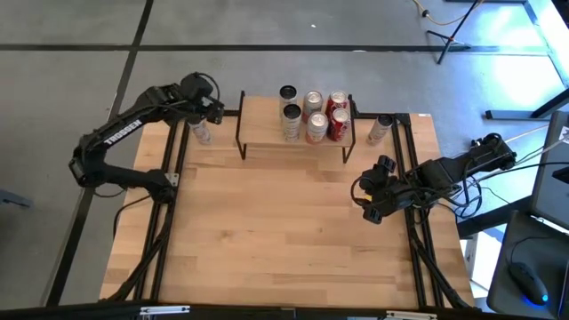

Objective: Place canned beverage on shelf
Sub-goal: Put the left white pink soda can on the shelf

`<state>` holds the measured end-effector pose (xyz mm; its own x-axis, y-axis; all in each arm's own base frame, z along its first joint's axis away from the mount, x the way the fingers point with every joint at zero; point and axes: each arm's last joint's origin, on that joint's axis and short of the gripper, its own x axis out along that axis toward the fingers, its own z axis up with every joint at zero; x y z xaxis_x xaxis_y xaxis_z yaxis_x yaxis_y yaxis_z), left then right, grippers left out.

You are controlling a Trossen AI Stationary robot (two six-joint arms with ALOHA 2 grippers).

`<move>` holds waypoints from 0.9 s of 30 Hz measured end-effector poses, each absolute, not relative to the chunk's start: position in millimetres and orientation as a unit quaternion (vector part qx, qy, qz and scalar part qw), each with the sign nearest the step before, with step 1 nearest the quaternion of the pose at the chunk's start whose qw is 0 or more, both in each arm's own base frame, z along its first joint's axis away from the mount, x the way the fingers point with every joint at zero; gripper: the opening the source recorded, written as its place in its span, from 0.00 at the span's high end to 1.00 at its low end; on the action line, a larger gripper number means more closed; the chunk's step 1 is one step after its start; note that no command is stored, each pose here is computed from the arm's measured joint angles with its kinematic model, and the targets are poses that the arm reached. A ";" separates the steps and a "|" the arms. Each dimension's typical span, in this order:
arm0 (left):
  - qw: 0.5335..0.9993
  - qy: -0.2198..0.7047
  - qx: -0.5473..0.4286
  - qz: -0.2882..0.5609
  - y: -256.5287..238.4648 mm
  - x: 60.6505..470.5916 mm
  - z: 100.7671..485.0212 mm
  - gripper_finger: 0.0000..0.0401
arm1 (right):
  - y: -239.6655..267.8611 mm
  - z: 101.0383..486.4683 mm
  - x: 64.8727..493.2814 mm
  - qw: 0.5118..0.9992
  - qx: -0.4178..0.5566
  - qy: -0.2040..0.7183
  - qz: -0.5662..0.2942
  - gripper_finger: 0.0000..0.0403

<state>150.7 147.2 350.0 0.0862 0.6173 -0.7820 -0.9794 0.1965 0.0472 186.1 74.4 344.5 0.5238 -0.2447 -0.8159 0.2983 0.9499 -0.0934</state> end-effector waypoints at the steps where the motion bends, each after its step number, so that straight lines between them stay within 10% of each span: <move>1: 0.682 0.350 -0.275 0.580 149.3 149.1 344.6 0.20 | 74.3 344.4 186.0 0.872 0.017 0.465 -0.149 0.24; 27: 0.602 0.328 -0.309 0.659 179.8 123.9 283.1 0.20 | 22.2 367.1 156.4 0.878 -0.004 0.436 -0.199 0.24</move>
